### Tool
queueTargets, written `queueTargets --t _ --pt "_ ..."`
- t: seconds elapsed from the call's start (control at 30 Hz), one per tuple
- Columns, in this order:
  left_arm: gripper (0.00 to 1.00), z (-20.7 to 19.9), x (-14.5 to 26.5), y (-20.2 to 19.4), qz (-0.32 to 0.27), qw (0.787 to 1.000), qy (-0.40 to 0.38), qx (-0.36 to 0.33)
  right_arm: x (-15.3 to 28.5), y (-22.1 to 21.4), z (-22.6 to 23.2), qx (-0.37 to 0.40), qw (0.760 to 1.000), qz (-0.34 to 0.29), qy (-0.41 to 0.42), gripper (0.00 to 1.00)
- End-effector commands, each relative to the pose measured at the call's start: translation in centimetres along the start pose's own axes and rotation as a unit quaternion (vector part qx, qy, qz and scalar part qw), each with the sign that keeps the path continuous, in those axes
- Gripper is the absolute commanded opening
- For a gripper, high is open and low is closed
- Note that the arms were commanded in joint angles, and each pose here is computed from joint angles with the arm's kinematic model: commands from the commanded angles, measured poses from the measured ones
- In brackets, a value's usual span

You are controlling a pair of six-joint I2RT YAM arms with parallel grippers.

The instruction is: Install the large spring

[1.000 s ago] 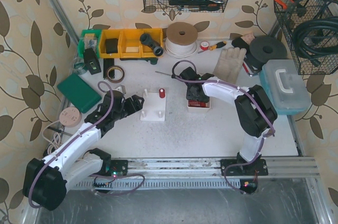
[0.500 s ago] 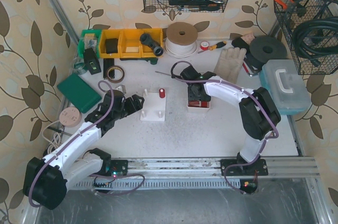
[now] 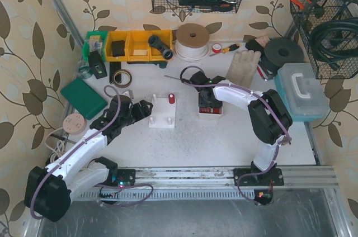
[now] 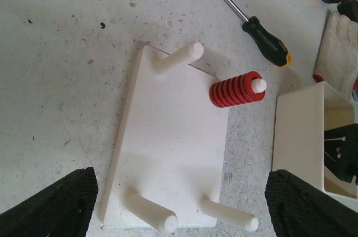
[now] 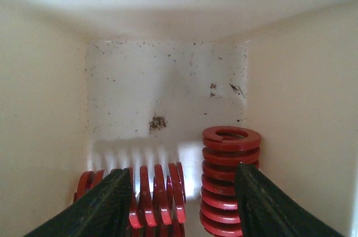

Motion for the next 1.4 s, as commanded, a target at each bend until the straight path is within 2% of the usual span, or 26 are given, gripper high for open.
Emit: queueTargets --t 0.0,0.17,0.3,0.43,0.67,0.83,0.97,1.2,1.37 --pt "0.85 -1.0 0.7 1.3 -0.024 1.000 -0.016 -0.004 0.7 0.2 0.4 -0.007 1.000 -0.002 0.025 0.53" --pt "0.85 -0.9 0.7 1.2 -0.021 1.000 -0.014 -0.005 1.3 0.0 1.0 0.024 0.996 0.016 0.081 0.53" --pt "0.85 -1.0 0.6 1.3 -0.020 1.000 -0.015 -0.005 2.0 -0.2 0.6 0.091 0.992 0.019 0.086 0.56" --pt "0.85 -1.0 0.6 1.3 -0.019 1.000 -0.014 -0.004 1.9 -0.4 0.0 0.164 0.979 0.036 0.112 0.57" --pt "0.85 -1.0 0.3 1.3 -0.012 1.000 -0.010 -0.003 1.0 0.6 -0.4 0.230 0.957 0.071 0.162 0.59" --pt "0.85 -1.0 0.3 1.3 -0.010 1.000 -0.007 0.000 0.1 1.1 0.2 0.290 0.940 0.090 0.155 0.60" --pt "0.85 -1.0 0.3 1.3 -0.010 1.000 -0.005 0.002 -0.3 1.0 0.3 0.306 0.936 0.089 0.153 0.64" --pt "0.85 -1.0 0.1 1.3 -0.008 1.000 -0.004 0.002 -1.2 1.1 -0.2 0.322 0.937 0.074 0.111 0.71" --pt "0.85 -1.0 0.1 1.3 -0.007 1.000 -0.004 0.000 -2.0 1.7 -0.2 0.323 0.942 0.054 0.076 0.72"
Point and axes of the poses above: each gripper's point midway between its finger pads, its own x axis back along the fingers, its own z axis along the line the jaws close on, y = z × x, the point moved 10 cm from there along x, back along the fingers, and after that the axes turned 2 degrees about -x, right-handed, at the moved point
